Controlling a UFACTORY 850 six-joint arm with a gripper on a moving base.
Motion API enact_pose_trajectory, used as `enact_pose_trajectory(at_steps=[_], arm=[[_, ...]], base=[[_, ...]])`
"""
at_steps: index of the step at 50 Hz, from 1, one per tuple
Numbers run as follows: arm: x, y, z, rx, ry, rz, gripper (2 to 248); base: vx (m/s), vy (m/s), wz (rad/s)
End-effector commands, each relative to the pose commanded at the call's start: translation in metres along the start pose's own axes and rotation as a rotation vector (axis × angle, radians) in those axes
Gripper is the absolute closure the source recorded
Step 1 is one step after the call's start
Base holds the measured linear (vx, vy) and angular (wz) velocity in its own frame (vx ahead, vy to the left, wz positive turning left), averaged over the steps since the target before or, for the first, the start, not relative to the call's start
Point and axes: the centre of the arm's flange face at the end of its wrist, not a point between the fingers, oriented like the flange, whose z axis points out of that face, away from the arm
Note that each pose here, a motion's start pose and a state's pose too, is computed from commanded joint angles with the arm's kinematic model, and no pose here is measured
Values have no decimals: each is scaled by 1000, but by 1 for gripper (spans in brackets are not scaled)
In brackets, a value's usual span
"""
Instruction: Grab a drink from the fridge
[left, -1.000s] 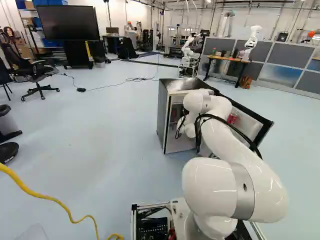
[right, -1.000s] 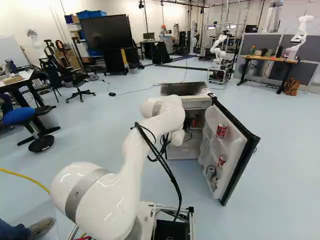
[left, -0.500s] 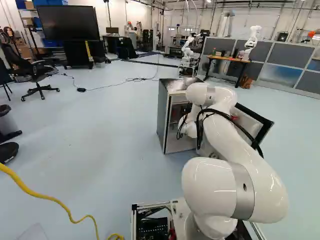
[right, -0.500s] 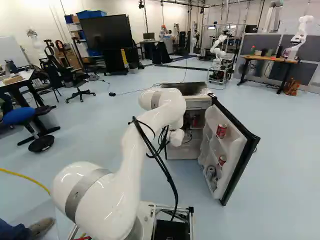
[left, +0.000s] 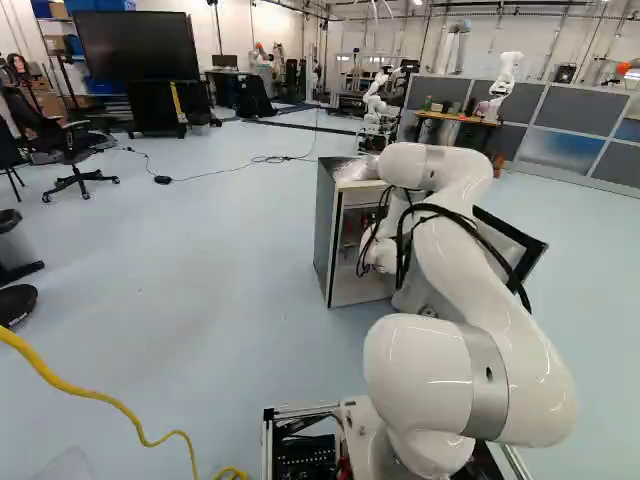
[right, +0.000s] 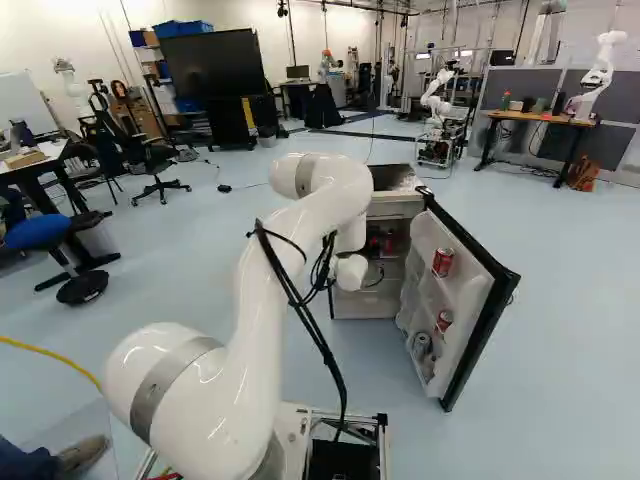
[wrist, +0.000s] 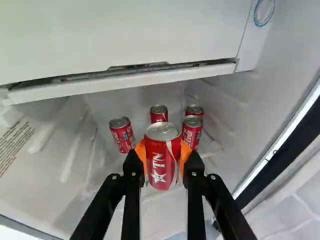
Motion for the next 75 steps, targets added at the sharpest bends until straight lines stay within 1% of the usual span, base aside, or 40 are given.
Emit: enact_pose_trajectory(at_steps=[26,51,62,75], arm=[[32,0,-63,-10,-43,8,162],[60,-3,-125,-18,-71,14,162],[71,-4,-152,-21,-77,16,162],[84,-7,-184,-24,-65,18,162]], base=[[0,0,0],[0,0,0],[0,0,0],[0,0,0]])
